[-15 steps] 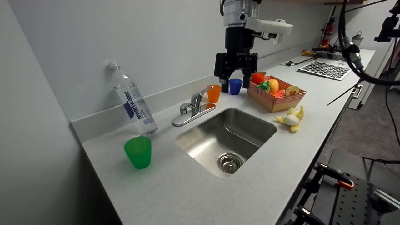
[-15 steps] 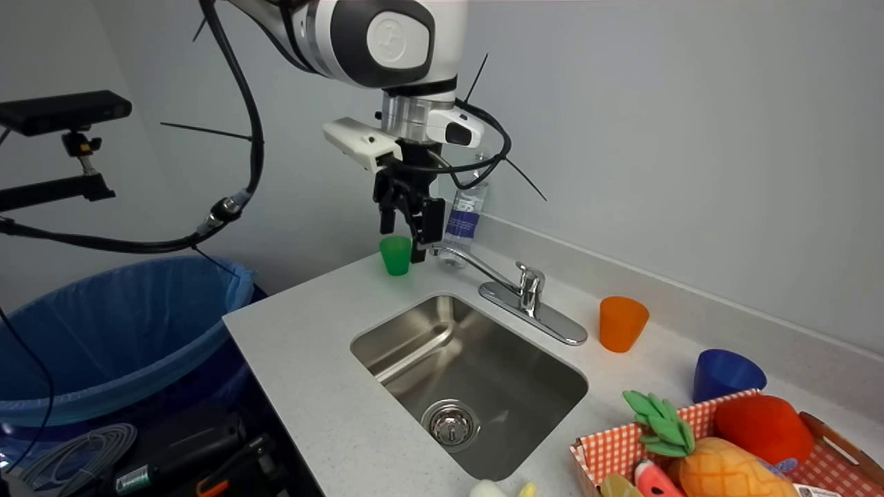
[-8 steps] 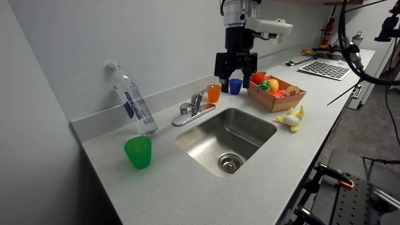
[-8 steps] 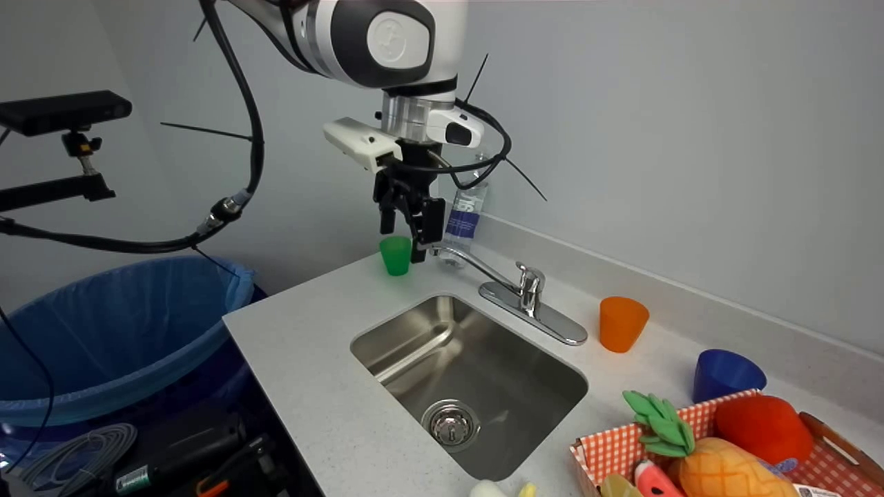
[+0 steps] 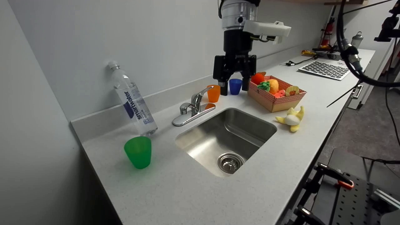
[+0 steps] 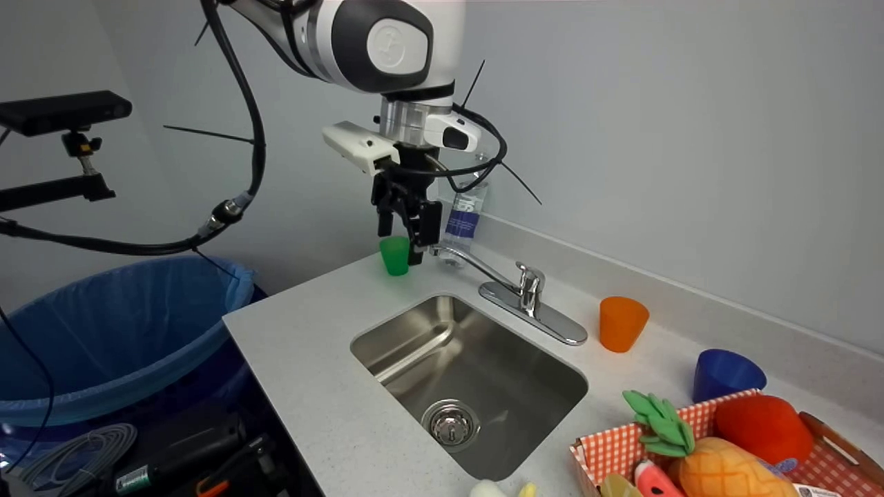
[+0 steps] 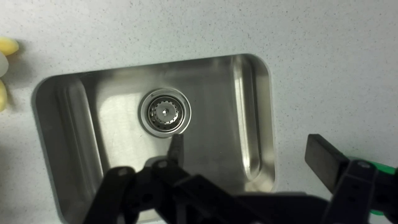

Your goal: Push the faucet of the sink to the right.

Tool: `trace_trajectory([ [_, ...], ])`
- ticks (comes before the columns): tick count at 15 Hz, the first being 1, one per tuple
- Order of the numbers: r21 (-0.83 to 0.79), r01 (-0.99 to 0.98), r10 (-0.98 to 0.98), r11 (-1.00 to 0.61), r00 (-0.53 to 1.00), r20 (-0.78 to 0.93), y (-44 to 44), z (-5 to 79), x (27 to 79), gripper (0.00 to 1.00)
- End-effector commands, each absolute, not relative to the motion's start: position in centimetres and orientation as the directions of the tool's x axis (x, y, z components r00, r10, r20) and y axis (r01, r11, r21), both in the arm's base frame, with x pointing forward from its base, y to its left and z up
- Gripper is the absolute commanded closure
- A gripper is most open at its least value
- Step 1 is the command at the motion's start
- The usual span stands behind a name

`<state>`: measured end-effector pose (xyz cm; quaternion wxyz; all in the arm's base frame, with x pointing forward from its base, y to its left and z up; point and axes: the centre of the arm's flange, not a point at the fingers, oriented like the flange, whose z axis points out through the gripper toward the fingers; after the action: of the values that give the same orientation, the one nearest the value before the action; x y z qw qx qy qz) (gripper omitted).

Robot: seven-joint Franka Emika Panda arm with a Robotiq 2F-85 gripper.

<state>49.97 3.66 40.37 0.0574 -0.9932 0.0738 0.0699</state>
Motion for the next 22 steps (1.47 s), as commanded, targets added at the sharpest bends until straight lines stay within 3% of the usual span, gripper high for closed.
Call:
trace_trajectory([
  [1, -0.089, -0.183, -0.169, -0.979, 0.974, -0.150, 5.6, 40.0, 51.7, 0.00],
  [10, -0.087, -0.330, -0.324, -0.940, 0.943, -0.077, 8.7, 38.7, 58.8, 0.00],
  [22, -0.184, -0.357, -0.360, -0.916, 0.933, -0.017, 11.2, 36.1, 65.6, 0.00],
])
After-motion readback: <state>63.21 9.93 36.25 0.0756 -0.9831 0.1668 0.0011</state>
